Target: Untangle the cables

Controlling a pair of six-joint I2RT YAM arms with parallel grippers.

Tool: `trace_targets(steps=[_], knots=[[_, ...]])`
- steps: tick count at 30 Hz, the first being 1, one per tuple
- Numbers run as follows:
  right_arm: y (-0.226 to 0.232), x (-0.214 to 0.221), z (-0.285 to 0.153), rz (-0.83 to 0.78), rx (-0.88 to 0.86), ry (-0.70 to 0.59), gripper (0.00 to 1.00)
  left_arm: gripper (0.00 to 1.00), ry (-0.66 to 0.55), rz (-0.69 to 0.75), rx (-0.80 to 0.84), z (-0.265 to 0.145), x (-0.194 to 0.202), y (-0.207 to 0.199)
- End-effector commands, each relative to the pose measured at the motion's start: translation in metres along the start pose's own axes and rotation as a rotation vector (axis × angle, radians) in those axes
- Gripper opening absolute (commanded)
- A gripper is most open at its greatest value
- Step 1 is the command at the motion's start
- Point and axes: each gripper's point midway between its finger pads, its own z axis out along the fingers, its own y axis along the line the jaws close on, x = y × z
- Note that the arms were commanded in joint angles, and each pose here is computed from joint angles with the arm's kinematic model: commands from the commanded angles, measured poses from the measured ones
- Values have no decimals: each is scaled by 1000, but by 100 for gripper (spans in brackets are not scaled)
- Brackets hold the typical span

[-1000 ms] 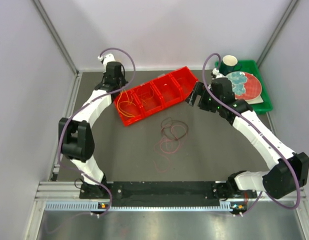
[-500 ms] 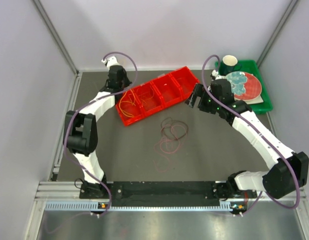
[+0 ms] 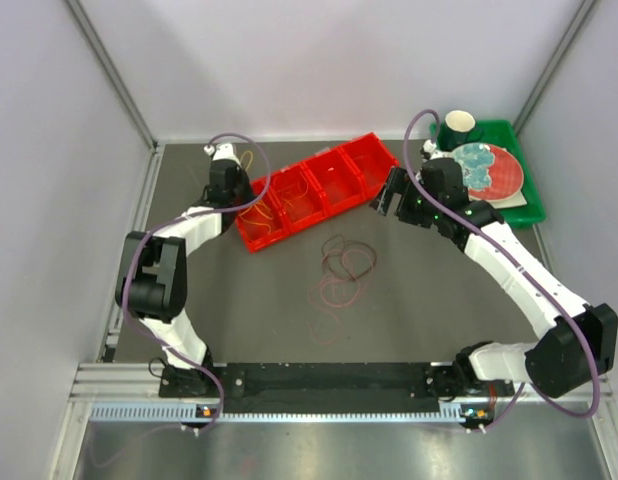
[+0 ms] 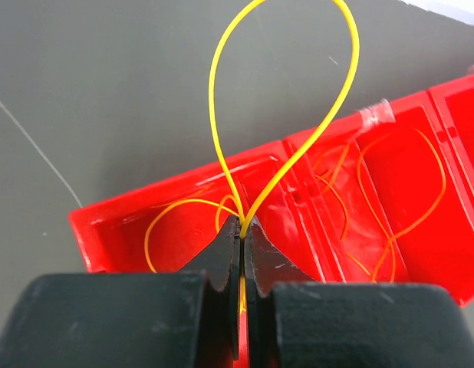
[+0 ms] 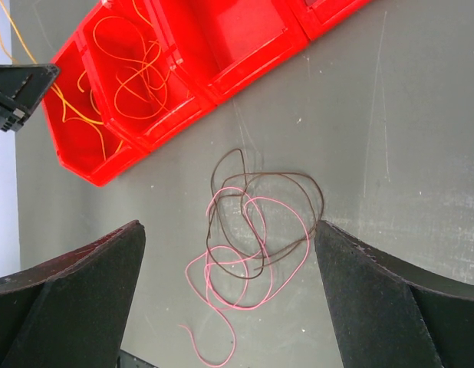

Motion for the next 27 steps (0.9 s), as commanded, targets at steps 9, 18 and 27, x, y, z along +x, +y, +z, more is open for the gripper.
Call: trace_targets(steps=[9, 18, 27], knots=[[13, -19, -11, 4, -50, -63, 91, 0, 103, -3, -4, 13, 19, -1], [16, -19, -9, 3, -64, -61, 91, 20, 169, -18, -80, 14, 39, 15], [18, -21, -8, 1, -72, -65, 91, 39, 133, -14, -70, -6, 10, 6]])
